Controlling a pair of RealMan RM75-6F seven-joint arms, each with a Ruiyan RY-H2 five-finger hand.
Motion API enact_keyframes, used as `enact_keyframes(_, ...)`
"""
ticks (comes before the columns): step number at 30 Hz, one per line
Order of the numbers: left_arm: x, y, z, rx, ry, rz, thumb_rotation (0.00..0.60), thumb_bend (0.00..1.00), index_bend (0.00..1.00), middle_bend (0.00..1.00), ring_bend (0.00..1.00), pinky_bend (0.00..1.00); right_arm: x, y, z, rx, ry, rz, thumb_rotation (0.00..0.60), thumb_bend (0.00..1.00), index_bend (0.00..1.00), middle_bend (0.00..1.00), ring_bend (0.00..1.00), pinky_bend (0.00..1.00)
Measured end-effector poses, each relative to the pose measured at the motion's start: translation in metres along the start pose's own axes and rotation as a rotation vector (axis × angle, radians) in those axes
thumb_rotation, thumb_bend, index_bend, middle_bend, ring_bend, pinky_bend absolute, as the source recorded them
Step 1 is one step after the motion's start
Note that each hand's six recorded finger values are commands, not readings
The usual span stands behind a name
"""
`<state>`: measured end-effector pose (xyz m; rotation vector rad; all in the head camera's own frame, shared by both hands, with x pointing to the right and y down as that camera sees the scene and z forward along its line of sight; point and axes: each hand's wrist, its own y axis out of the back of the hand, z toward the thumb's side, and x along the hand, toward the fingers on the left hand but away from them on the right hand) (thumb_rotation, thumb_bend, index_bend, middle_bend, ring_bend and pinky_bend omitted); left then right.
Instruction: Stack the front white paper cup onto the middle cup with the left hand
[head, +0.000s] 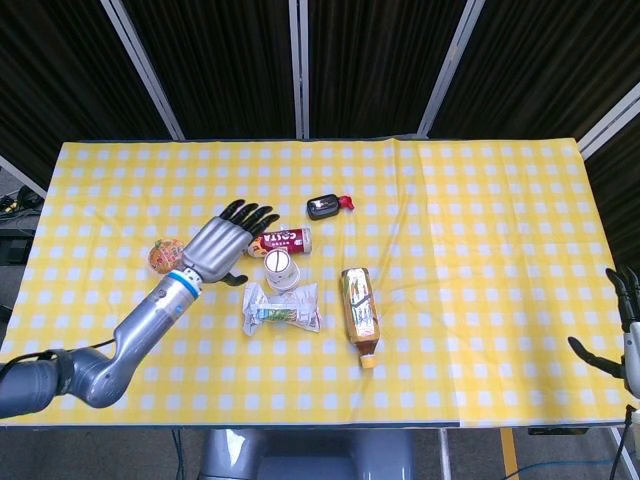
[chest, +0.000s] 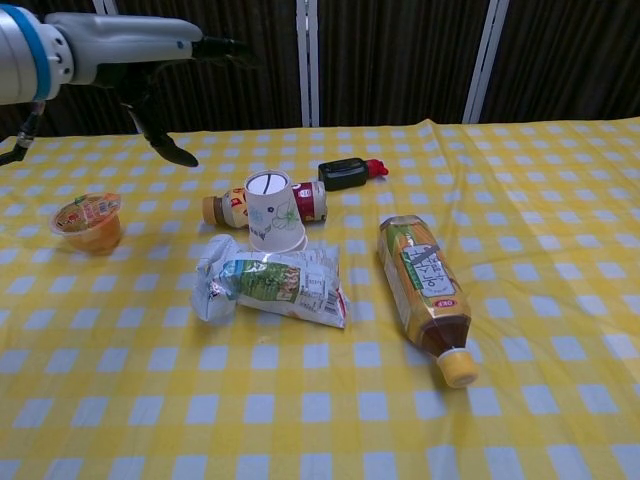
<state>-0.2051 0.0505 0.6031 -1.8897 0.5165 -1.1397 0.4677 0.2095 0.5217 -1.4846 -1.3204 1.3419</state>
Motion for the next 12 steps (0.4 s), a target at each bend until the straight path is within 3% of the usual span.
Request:
enact_keyframes(6, -0.065, -0.013, -0.041, -0.017, 0.119, 0.144, 0.6, 0.19, 0.0, 0.0, 0.0, 0.0, 0.002, -0.013, 0.005, 0.035, 0.018, 0.053, 0.6, 0.04, 0.0, 0.0, 0.0, 0.0)
enact_keyframes(12, -0.143, -0.046, -0.071, -0.055, 0.265, 0.237, 0.6, 0.18, 0.0, 0.0, 0.0, 0.0, 0.004, -0.019, 0.012, 0.045, 0.039, 0.07, 0.6, 0.04, 0.0, 0.0, 0.0, 0.0)
